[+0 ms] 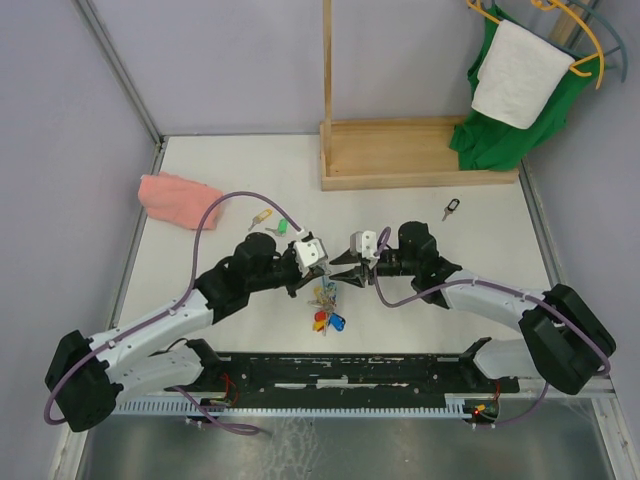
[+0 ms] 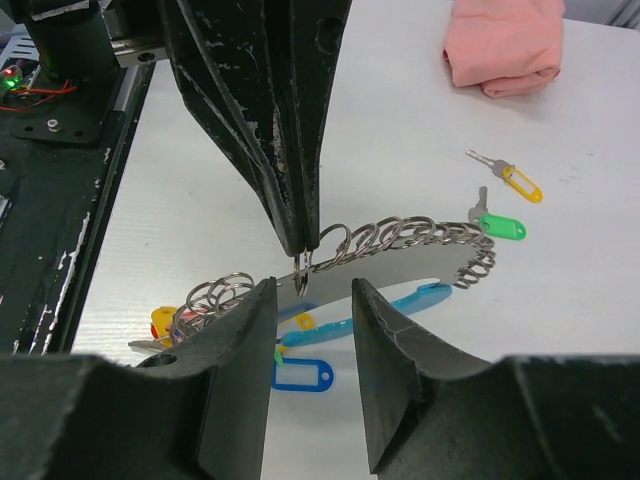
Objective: Put the keys on the keyring
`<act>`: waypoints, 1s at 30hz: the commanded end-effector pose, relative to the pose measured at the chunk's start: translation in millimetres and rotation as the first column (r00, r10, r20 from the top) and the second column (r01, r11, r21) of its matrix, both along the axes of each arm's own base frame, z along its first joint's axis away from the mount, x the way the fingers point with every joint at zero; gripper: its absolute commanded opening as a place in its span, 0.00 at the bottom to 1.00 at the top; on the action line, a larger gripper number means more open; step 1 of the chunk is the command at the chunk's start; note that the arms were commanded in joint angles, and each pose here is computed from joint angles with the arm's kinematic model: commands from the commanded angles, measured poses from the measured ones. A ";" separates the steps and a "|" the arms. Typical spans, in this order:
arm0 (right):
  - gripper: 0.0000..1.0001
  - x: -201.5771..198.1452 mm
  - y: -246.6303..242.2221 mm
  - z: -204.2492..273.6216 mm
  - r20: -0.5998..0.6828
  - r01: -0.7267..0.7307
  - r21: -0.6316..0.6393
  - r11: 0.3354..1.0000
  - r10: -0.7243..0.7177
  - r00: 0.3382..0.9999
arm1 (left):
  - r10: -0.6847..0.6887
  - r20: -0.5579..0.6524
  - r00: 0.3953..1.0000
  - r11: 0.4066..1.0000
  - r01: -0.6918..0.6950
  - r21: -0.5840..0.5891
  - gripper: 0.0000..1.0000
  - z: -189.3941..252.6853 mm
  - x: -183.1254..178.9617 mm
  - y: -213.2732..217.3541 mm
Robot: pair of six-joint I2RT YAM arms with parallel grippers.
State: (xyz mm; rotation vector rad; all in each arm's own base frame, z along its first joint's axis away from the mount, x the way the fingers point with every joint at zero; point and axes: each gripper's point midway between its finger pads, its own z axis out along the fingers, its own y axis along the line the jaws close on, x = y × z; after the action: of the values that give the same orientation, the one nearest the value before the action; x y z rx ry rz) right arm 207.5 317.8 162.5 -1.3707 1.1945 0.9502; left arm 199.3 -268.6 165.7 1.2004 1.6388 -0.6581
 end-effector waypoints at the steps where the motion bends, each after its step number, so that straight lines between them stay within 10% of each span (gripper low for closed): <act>1: 0.43 3.3 12.0 27.0 0.030 -0.048 0.071 0.996 0.046 0.998 | -0.040 0.120 0.992 0.998 0.046 -0.047 0.03 38.3 8.9 -14.2; 12: 0.28 0.2 14.1 25.6 0.007 -0.075 0.066 0.995 0.074 0.997 | -0.045 0.116 0.992 0.999 0.045 -0.004 0.03 37.1 9.9 -15.2; 19: 0.01 0.7 12.5 21.2 0.003 -0.069 0.043 0.997 0.069 0.998 | -0.041 0.122 0.992 0.999 0.042 -0.005 0.03 38.8 9.2 -14.5; 30: 0.01 -2.4 5.5 29.2 0.020 -0.045 0.048 0.998 0.044 0.999 | 0.038 0.152 0.988 0.976 -0.005 -0.216 0.25 41.7 13.7 -8.0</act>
State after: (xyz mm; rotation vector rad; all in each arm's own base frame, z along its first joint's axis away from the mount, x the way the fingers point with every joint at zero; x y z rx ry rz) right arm 203.8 321.5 161.5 -1.3829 1.2269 1.0158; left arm 203.4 -271.2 177.8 1.1740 1.5288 -0.6304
